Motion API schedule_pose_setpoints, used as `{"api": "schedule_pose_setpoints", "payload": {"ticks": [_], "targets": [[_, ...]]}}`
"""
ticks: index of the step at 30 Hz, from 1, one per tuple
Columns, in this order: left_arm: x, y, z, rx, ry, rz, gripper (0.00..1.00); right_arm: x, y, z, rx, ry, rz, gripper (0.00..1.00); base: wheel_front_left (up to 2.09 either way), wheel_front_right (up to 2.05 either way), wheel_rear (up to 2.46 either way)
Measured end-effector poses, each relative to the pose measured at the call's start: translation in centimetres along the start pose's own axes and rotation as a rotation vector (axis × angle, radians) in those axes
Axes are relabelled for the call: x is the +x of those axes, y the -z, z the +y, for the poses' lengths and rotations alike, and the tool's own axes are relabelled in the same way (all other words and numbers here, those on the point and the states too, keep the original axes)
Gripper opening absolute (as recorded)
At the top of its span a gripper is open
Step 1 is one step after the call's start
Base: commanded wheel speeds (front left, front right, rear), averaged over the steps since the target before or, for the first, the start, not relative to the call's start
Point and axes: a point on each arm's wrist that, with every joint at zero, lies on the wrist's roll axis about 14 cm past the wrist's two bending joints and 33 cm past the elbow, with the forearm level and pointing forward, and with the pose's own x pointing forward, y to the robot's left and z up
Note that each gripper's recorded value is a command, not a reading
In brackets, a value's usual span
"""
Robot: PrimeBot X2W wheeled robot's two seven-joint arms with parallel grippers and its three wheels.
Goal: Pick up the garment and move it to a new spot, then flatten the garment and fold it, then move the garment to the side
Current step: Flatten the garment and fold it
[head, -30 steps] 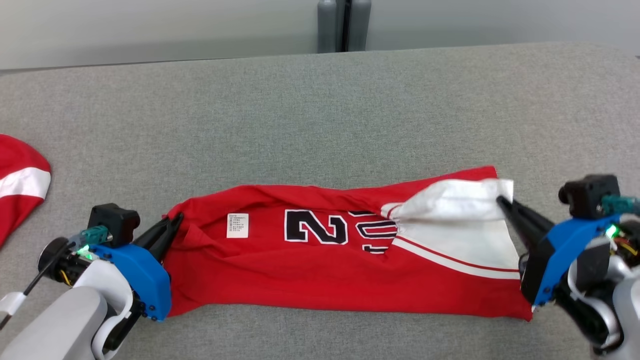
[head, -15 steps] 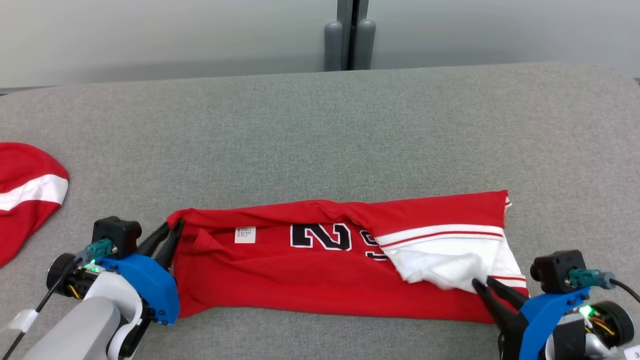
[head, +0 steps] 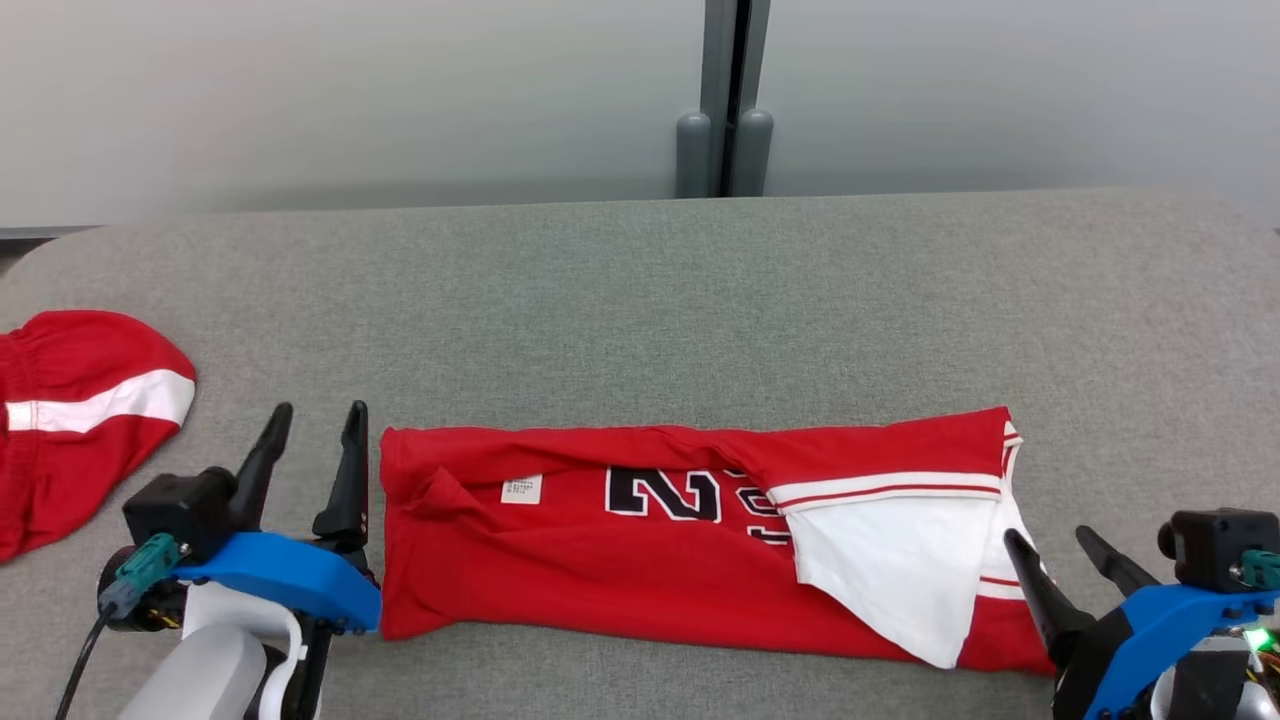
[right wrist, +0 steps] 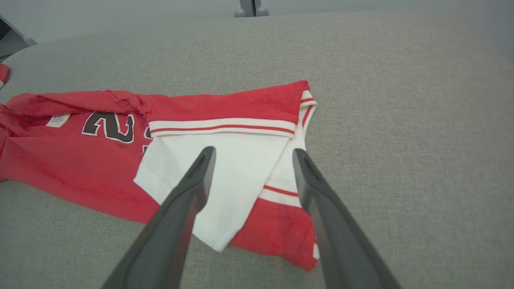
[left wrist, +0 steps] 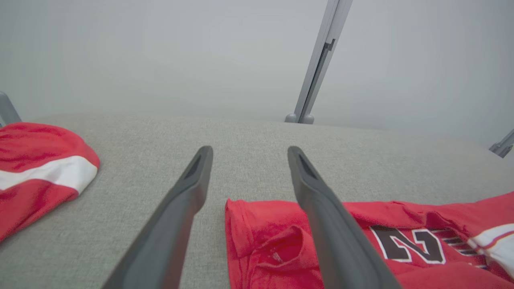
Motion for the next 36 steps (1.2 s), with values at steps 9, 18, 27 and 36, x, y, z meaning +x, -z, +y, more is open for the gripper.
{"api": "schedule_pose_setpoints", "payload": {"ticks": [9,18,27,36], "targets": [[-3.8,-1.7,0.5,0.02,-0.098,-0.124,1.0,1.0,0.0,-2.8,0.056,0.095,-0.022,1.0,0.0,0.0,0.0],[-4.7,-0.4,0.7,0.041,-0.109,-0.106,1.0,4.2,2.9,-3.8,0.14,0.117,0.058,1.0,0.0,0.0,0.0],[-4.6,0.0,1.5,0.037,-0.127,-0.098,1.0,7.2,5.3,-2.3,0.173,0.087,0.153,1.0,0.0,0.0,0.0],[-4.6,0.6,2.0,0.038,-0.13,-0.08,1.0,9.2,6.6,-1.8,0.124,0.091,0.207,1.0,0.0,0.0,0.0]]}}
